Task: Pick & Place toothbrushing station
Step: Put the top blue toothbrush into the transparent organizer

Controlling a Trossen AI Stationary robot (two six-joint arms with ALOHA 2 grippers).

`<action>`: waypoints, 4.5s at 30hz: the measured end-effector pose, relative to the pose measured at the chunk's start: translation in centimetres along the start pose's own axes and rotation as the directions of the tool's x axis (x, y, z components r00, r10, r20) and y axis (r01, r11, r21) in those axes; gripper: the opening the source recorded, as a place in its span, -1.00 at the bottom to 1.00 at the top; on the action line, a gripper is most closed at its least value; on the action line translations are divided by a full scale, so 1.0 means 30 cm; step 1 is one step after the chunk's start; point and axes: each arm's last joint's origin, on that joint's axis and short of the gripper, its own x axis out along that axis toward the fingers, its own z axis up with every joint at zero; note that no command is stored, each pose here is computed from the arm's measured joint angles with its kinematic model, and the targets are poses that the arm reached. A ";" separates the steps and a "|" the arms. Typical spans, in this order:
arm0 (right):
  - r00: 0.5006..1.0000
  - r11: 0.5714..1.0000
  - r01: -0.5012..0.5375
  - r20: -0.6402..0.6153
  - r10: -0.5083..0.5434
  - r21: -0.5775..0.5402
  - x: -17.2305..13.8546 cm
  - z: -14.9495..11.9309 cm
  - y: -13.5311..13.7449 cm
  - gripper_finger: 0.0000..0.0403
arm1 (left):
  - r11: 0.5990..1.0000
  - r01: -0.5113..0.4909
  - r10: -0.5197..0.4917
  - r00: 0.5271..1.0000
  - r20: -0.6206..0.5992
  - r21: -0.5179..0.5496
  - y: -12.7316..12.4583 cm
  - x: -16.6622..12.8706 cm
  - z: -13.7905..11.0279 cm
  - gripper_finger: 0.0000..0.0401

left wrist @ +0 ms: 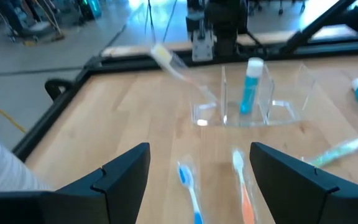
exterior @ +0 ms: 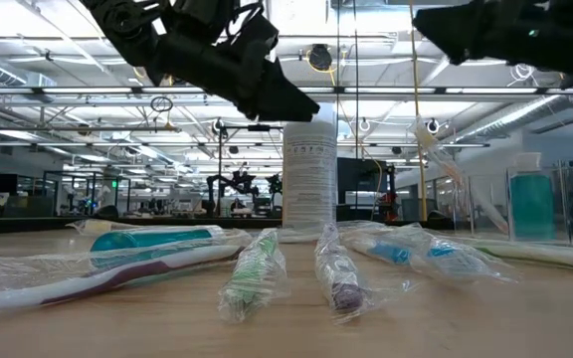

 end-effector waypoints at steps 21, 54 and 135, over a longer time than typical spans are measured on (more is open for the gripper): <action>0.976 0.969 0.215 -0.049 -0.210 0.123 0.093 -0.064 -0.059 -0.33 | 0.994 0.002 -0.024 0.981 -0.191 -0.113 -0.007 0.015 -0.082 0.39; 0.978 0.915 -0.045 -0.167 0.122 0.402 0.143 -0.059 0.143 -0.33 | 0.961 -0.036 -0.080 0.912 -0.403 -0.273 -0.037 0.111 -0.285 -0.17; 0.998 0.962 -0.017 0.069 -0.001 0.272 0.187 -0.059 0.121 -0.95 | 0.943 -0.251 0.304 0.918 0.256 -0.219 -0.184 -0.014 0.100 -0.46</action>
